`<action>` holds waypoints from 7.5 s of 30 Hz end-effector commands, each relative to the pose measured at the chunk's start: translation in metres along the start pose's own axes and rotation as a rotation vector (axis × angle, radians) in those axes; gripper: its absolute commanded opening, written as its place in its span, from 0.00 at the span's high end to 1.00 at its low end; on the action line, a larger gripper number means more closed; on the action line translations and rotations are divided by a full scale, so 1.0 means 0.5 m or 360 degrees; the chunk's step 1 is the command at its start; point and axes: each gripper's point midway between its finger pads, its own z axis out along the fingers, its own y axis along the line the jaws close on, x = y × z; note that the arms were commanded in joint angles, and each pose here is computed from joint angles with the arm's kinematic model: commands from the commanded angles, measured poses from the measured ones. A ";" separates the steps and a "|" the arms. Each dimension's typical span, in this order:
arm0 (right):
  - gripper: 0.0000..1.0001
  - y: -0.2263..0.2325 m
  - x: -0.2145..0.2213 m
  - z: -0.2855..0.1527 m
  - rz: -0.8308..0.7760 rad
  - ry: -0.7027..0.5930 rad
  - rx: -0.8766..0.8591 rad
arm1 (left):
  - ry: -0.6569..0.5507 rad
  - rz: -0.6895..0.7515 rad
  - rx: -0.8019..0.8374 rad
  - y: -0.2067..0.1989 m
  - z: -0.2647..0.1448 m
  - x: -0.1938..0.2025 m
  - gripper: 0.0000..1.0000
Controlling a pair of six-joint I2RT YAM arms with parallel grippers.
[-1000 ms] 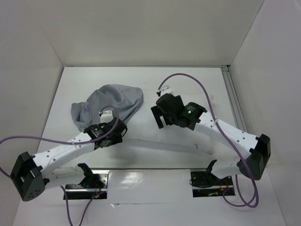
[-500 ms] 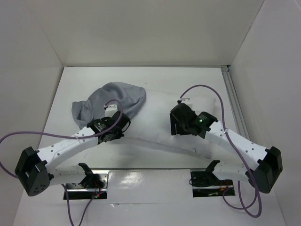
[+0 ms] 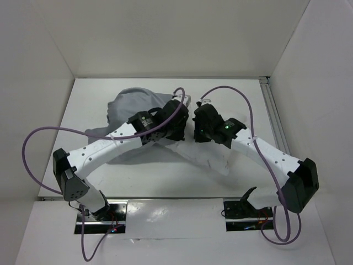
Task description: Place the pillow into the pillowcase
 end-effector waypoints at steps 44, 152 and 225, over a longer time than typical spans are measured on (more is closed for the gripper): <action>0.06 -0.326 -0.501 -0.203 0.0444 -0.0713 0.0254 | -0.0767 -0.0057 0.0087 0.238 -0.121 -0.516 0.21; 0.45 -0.113 0.012 -0.012 0.0888 -0.0339 -0.0466 | -0.0335 0.0453 -0.0785 0.192 0.267 -0.324 1.00; 1.00 -0.040 -0.077 -0.144 0.0601 -0.0624 -0.0559 | -0.0126 -0.0085 0.0472 -0.179 -0.037 -0.165 1.00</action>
